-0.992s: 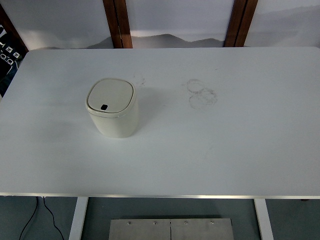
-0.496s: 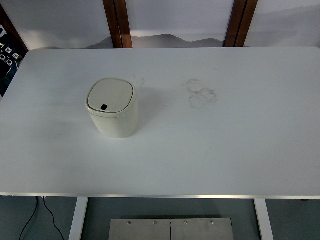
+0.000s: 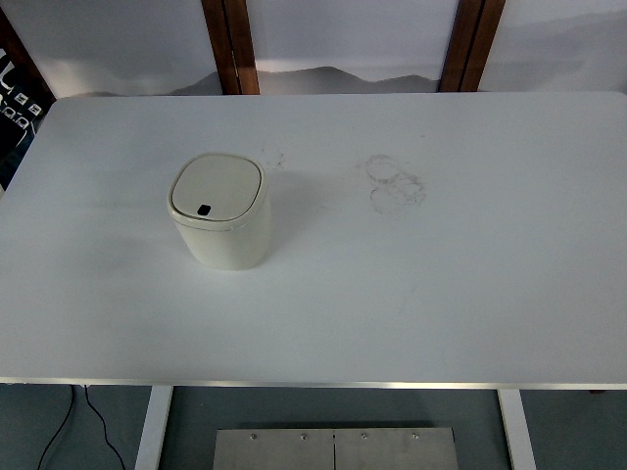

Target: Open trash can

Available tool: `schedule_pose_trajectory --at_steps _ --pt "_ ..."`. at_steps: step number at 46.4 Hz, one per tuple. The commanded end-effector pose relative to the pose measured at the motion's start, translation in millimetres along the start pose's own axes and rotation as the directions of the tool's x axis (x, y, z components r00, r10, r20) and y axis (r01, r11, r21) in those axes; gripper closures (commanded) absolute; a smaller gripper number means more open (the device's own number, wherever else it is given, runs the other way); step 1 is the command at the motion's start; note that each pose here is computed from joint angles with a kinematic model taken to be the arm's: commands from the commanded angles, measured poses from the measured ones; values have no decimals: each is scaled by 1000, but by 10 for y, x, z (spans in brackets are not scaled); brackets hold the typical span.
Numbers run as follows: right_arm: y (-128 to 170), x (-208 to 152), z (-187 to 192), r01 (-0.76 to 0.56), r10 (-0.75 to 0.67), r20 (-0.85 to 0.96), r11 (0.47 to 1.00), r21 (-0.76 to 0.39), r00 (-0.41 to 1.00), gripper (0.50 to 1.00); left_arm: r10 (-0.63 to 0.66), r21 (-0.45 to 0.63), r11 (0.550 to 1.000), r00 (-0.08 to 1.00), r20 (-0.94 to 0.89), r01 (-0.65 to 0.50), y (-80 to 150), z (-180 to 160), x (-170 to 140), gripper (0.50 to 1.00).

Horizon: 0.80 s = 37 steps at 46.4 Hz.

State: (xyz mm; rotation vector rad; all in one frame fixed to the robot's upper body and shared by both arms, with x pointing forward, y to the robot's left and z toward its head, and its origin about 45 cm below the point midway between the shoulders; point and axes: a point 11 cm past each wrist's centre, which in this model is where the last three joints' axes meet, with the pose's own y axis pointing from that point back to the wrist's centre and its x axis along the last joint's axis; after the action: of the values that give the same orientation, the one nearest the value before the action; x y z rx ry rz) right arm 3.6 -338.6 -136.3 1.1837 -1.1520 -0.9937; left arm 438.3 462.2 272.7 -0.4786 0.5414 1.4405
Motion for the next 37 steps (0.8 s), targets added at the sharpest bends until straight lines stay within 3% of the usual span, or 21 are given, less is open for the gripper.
schedule_pose_trajectory --at_steps 1,10,16,37 --pt "0 1 0 0 0 0 1000 0 1000 505 -3 1 1000 1000 1 3 -2 5 -10 500" --pt "0 0 2 0 0 -2 1000 -1 1000 505 2 6 1000 1000 10 -2 -13 30 -44 500" --pt "0 0 1 0 0 -2 1000 0 1000 505 9 79 997 1000 15 -10 -59 -63 -185 500" --pt "0 2 -7 -1 1 -2 1000 0 1000 505 -153 229 967 973 175 111 -30 -114 -763 500"
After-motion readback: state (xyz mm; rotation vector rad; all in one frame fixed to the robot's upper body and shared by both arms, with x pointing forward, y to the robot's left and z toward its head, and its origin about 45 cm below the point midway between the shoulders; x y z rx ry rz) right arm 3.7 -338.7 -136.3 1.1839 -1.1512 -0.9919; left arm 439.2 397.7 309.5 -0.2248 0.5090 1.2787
